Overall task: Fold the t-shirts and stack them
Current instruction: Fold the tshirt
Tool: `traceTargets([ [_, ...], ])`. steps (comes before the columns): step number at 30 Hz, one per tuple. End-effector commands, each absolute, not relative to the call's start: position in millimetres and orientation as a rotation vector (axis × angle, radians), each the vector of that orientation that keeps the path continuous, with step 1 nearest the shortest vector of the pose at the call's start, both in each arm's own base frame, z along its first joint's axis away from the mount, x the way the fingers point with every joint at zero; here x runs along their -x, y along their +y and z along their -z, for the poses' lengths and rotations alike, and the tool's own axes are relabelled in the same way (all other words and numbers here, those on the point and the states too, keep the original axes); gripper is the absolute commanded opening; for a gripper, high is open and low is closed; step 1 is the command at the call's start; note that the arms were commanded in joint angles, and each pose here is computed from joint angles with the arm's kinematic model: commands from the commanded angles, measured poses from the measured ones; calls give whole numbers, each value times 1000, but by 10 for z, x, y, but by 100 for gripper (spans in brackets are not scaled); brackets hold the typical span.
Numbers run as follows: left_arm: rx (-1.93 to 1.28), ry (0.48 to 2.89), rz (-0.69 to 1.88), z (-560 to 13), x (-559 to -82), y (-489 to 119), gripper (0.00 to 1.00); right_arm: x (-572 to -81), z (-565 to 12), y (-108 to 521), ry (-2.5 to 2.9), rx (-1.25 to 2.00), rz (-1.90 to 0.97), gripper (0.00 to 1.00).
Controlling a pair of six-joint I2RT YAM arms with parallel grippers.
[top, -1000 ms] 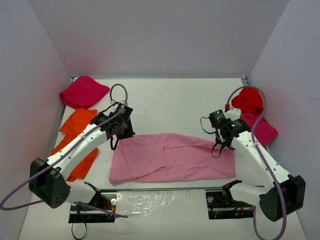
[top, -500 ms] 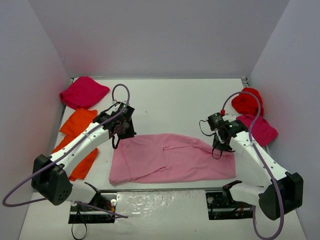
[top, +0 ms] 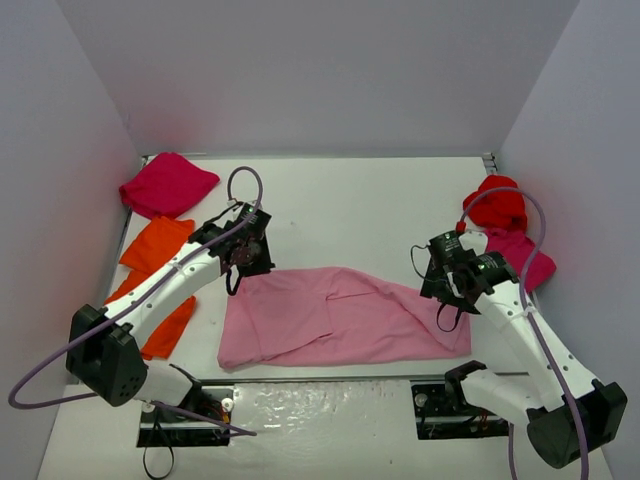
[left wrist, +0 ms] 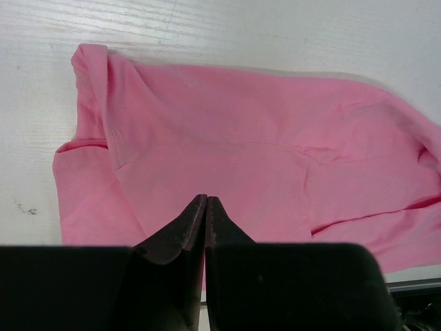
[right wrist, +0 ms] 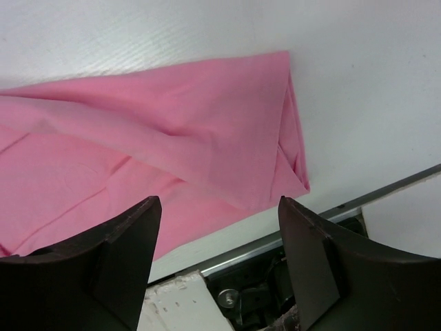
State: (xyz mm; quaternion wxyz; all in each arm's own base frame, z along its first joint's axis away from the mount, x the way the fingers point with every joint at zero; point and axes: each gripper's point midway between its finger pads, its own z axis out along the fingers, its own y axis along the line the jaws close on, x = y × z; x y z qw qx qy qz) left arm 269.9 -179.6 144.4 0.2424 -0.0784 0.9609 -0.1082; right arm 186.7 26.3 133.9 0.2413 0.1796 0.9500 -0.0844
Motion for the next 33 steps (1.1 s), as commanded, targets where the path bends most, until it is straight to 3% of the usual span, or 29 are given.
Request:
traceTargets([
  [1,191,2546,384,-1706,-2867,-1942,0,-2097,-1559,344,2484,-507,140,64],
  [9,173,2542,464,-1765,-2833,-2039,0,-2495,-1080,1793,2459,-247,-613,56],
  [20,168,2515,506,-1896,-2740,-2045,0,-2623,-741,3160,2485,217,-539,55],
  [33,161,2537,464,-1849,-2666,-1957,0,-2556,-699,3363,2499,248,-594,55],
])
